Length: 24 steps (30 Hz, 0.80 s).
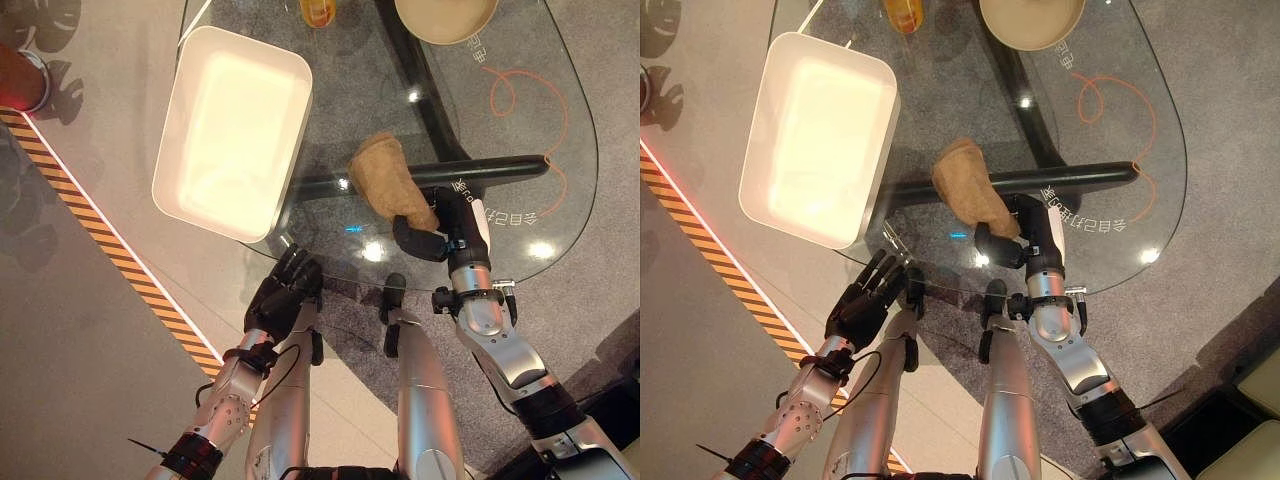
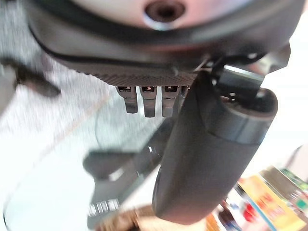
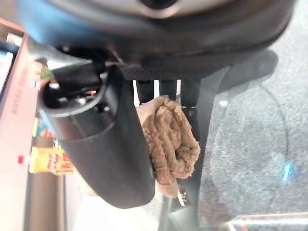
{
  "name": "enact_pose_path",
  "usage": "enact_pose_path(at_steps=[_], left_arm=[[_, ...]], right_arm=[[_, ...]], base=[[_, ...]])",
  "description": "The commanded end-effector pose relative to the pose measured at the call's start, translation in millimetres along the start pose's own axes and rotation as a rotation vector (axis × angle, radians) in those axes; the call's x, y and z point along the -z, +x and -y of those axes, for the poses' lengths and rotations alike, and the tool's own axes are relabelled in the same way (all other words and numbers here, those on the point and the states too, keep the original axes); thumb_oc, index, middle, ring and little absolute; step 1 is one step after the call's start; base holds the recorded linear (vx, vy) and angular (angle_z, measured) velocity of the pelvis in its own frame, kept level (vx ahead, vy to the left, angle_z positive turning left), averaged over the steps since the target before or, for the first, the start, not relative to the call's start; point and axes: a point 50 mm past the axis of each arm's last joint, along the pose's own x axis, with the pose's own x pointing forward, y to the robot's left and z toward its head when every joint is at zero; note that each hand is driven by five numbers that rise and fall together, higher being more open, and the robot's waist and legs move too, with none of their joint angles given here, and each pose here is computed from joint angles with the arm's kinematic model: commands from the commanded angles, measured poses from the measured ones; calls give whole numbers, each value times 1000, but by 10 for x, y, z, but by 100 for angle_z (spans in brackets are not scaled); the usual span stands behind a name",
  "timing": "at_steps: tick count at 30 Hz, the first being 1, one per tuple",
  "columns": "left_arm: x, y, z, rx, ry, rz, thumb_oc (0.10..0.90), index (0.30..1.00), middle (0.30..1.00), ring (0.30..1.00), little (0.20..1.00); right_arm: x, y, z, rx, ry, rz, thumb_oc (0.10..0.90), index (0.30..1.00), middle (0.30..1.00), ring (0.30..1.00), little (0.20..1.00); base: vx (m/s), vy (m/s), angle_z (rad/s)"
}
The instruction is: Wipe the table with a cloth and put it in the basket.
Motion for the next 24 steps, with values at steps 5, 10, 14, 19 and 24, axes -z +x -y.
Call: enact_pose_path(at_steps=[5,10,14,19,24], left_arm=[[-127,-131,202,158,-23,69,800,900,900,900,900],[-140,-138,222,210,-60,52,800,900,900,900,900],[-171,-107,343,319,-115,57,800,900,900,900,900],[-240,-37,400,321,-125,103,800,900,900,900,900],[-267,7,407,284,-127,103,800,900,900,900,900]], right_arm=[[-835,-141,19,-117,246,462,100,300,300,300,200],[-885,-198,-4,-188,233,493,100,300,300,300,200],[-884,-203,-37,-244,235,493,100,300,300,300,200],[-878,-222,-120,-299,245,485,100,300,300,300,200],[-919,-262,-207,-393,305,488,100,300,300,300,200]], base=[[-14,5,-5],[-14,4,-9],[-4,0,-1],[0,0,0],[-3,3,-2]])
